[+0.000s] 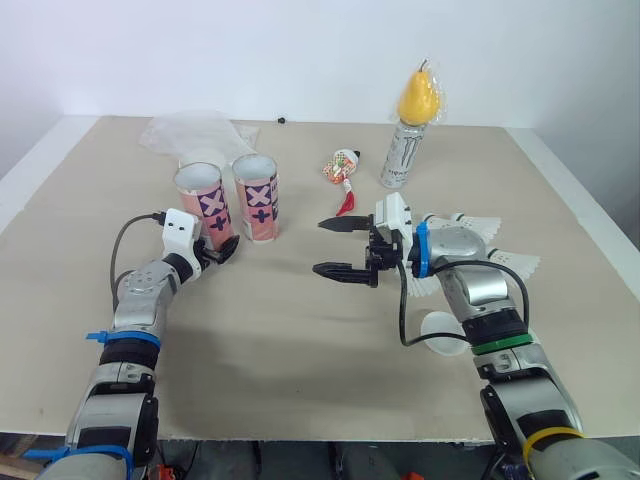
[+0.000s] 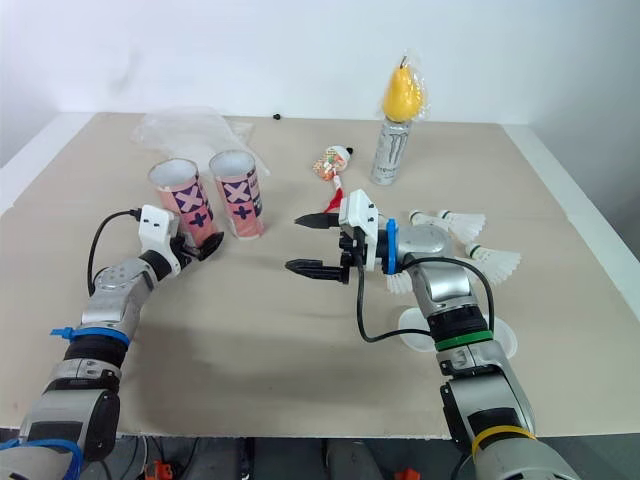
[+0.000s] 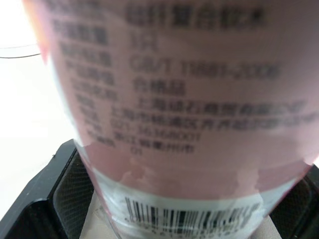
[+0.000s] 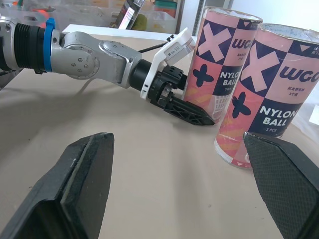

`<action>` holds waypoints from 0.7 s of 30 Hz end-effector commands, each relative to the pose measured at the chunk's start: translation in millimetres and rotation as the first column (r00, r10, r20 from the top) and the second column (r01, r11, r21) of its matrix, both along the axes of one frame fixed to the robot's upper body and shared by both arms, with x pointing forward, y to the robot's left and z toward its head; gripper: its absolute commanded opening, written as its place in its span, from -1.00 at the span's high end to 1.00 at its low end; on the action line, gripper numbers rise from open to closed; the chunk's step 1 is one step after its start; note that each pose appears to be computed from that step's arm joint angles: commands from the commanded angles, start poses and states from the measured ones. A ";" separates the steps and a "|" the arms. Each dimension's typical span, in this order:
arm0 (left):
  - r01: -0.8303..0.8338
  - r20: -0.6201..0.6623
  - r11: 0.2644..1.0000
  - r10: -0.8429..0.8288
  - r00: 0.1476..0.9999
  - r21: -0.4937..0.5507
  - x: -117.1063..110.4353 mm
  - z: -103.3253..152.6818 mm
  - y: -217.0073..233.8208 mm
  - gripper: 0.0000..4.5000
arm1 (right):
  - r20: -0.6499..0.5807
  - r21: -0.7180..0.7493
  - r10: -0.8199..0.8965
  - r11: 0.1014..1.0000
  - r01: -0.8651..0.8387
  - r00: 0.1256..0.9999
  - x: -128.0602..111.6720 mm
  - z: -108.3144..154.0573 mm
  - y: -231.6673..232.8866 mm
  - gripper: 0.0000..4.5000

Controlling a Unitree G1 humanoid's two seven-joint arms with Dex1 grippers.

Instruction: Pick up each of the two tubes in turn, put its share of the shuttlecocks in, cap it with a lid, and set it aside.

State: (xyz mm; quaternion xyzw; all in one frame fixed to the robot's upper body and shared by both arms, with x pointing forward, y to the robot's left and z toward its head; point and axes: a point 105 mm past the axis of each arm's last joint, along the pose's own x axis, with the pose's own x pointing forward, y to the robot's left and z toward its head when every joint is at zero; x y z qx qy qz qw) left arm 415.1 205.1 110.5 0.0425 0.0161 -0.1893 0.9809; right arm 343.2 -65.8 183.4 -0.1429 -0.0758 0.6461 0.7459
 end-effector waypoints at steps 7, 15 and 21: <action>-0.034 0.011 0.999 0.034 0.999 -0.033 -1.2 0.6 10.1 -0.50 | 0.046 0.029 -0.001 1.000 0.000 0.999 -1.4 15.1 -3.4 -1.00; -0.066 0.018 0.998 0.067 0.998 -0.020 -4.9 0.3 21.1 -0.50 | 0.041 0.033 -0.003 0.999 0.002 0.999 -2.3 14.7 -3.7 -1.00; -0.025 0.096 0.994 0.015 0.995 0.105 -16.7 16.1 23.1 -0.50 | 0.025 0.068 -0.021 0.998 0.019 0.999 -8.9 14.7 -4.6 -1.00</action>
